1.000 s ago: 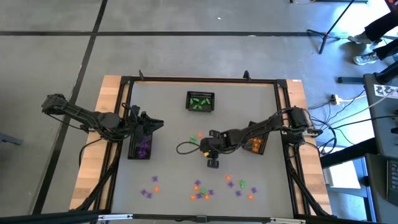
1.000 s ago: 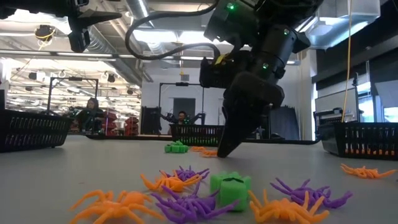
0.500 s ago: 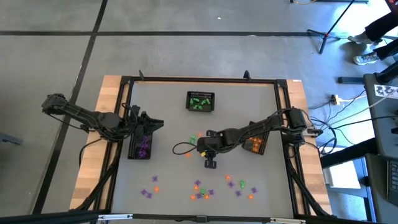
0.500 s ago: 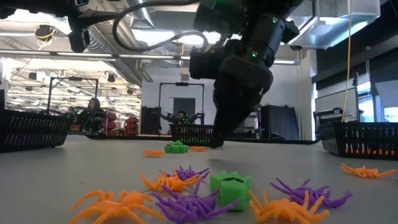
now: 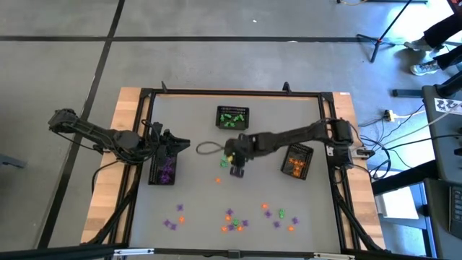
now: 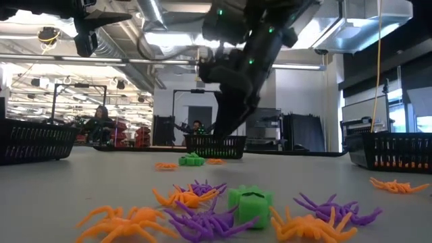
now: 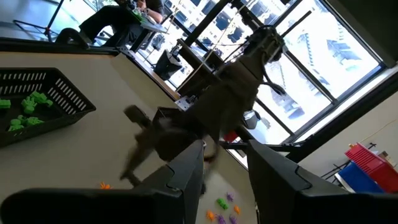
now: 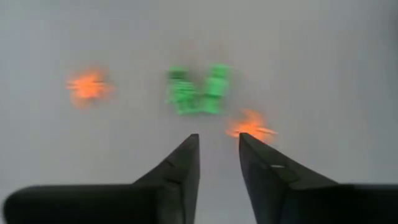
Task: Sort Halloween decoration
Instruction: Put the orange spider toy into the right bin
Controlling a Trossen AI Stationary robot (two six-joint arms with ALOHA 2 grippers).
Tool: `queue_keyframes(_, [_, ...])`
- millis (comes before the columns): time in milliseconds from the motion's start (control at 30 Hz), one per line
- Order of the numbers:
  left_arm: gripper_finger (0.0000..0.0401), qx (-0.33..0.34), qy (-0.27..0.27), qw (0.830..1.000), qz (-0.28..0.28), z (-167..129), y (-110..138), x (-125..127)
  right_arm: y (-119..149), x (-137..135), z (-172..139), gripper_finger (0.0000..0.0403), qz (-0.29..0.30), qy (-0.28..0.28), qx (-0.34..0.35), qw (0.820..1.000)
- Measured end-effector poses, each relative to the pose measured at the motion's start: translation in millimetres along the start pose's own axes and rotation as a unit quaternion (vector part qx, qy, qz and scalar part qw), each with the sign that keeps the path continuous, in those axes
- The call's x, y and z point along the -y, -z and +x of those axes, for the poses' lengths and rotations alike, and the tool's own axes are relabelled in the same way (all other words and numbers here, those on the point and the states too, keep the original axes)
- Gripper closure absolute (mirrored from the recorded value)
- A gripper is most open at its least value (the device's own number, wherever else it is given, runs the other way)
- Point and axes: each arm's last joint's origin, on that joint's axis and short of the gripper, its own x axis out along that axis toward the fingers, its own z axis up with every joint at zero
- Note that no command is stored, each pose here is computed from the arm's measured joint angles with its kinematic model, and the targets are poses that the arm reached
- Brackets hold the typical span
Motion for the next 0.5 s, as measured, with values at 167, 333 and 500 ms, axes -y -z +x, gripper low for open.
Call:
queue_keyframes(167, [0.0285,0.000,0.000,1.000,-0.001,0.0,0.0,0.0,-2.3,26.8,5.1,0.0262,0.027,-0.003,-0.005,1.000])
queue_keyframes(333, [0.0285,0.000,0.000,1.000,-0.001,0.0,0.0,0.0,3.3,33.5,26.1,0.0260,0.032,-0.037,-0.033,0.998])
queue_keyframes(500, [0.0285,0.000,0.000,1.000,-0.001,0.0,0.0,0.0,8.3,29.3,39.6,0.0260,0.030,-0.046,-0.051,0.997])
